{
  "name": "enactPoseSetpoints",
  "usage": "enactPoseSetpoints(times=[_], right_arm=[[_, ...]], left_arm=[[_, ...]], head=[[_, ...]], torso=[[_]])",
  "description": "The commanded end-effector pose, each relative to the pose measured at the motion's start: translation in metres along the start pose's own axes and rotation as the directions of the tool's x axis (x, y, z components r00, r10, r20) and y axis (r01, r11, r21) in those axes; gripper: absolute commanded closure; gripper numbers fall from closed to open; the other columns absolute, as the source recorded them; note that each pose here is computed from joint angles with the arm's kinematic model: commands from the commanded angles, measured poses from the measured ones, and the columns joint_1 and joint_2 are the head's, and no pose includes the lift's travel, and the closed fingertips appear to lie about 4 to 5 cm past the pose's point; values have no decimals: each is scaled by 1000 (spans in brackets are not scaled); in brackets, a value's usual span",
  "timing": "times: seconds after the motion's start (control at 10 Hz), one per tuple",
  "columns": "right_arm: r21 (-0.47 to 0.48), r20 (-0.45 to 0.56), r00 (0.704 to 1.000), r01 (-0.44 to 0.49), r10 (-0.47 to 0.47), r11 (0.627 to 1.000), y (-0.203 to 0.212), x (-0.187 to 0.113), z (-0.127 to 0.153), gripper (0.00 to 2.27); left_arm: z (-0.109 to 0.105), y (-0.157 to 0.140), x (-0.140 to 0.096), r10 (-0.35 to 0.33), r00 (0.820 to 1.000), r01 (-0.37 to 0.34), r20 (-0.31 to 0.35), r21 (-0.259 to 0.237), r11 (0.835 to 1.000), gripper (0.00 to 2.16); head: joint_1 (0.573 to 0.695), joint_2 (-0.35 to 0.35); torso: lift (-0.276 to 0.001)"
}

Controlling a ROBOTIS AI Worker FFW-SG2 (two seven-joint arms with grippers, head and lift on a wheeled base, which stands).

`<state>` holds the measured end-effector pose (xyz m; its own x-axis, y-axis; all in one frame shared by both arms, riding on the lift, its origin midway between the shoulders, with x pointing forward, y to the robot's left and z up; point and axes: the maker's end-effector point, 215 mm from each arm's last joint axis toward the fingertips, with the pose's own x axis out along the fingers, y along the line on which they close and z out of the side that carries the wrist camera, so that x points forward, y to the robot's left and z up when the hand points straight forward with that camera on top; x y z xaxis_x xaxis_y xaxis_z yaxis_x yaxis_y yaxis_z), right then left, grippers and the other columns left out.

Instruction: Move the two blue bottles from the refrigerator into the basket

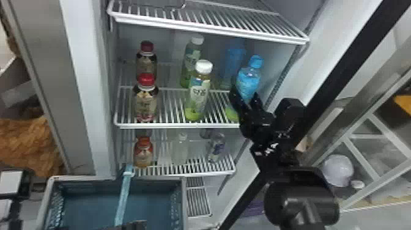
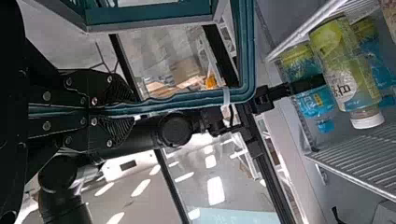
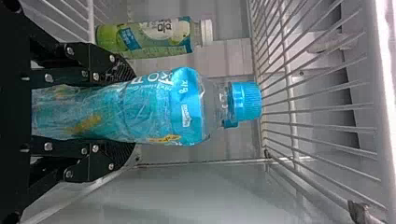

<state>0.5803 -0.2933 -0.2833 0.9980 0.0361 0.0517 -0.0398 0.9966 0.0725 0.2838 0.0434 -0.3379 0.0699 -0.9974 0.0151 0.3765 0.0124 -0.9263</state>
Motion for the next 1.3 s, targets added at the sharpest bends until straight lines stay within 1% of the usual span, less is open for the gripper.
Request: enactPoseSetpoints(times=[0.0, 0.2, 0.3, 0.8, 1.2], right_arm=[[10, 7, 1000, 6, -6, 1000, -4, -9, 3, 872], [3, 35, 999, 8, -8, 1000, -6, -21, 19, 872], [9, 41, 999, 11, -11, 1000, -7, -27, 23, 872], [40, 38, 999, -8, 6, 999, 2, -65, 25, 872], [66, 27, 999, -37, 36, 997, 18, -106, 29, 872]], left_arm=[[-1, 0, 0, -2, 1000, 2, 3, -4, 1000, 1200], [-1, 0, 0, -3, 1000, 3, 4, -4, 1000, 1200], [-1, 0, 0, -3, 1000, 3, 6, -4, 1000, 1200], [-2, 0, 0, -5, 1000, 5, 13, -7, 1000, 1200], [0, -2, 1, -12, 1000, 12, 17, -3, 1000, 1200]], head=[[695, -315], [695, -324], [695, -330], [695, -345], [695, -349]], torso=[[0], [0], [0], [0], [0]])
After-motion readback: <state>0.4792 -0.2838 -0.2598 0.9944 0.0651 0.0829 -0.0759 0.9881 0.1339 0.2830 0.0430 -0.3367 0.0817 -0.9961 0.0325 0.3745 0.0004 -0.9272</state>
